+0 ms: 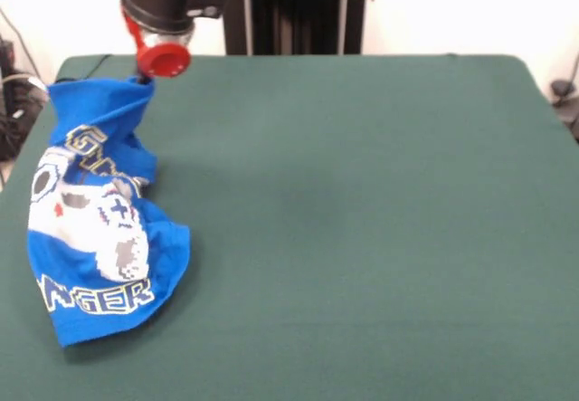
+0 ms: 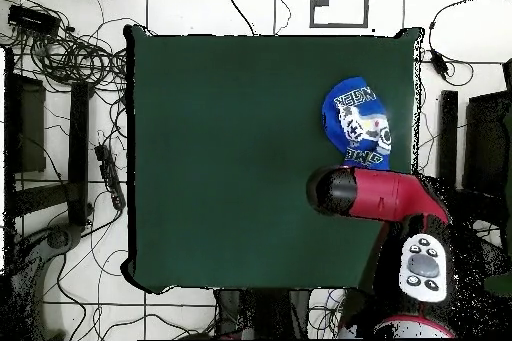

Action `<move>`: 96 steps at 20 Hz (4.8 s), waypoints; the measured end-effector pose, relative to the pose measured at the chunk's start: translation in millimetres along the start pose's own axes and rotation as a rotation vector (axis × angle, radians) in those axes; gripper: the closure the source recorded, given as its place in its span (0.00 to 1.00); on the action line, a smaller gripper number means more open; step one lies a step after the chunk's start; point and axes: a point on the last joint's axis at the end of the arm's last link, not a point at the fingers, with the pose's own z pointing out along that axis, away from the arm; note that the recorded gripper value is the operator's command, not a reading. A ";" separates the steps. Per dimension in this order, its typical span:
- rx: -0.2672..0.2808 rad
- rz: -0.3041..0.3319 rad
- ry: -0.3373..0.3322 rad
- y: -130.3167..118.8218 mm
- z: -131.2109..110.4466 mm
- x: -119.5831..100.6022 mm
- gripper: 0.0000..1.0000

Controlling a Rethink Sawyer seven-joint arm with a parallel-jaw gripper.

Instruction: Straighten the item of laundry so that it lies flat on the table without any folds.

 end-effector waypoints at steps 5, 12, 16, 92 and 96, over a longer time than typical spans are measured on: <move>0.003 0.141 0.124 -1.9 -3.9 20.8 1.00; 0.008 0.271 0.249 -2.7 -14.0 44.1 1.00; 0.002 0.282 0.274 5.7 -27.9 65.3 1.00; -0.065 0.319 0.189 168.5 -150.8 -128.9 1.00; -0.093 0.328 0.154 143.8 -149.9 -109.7 1.00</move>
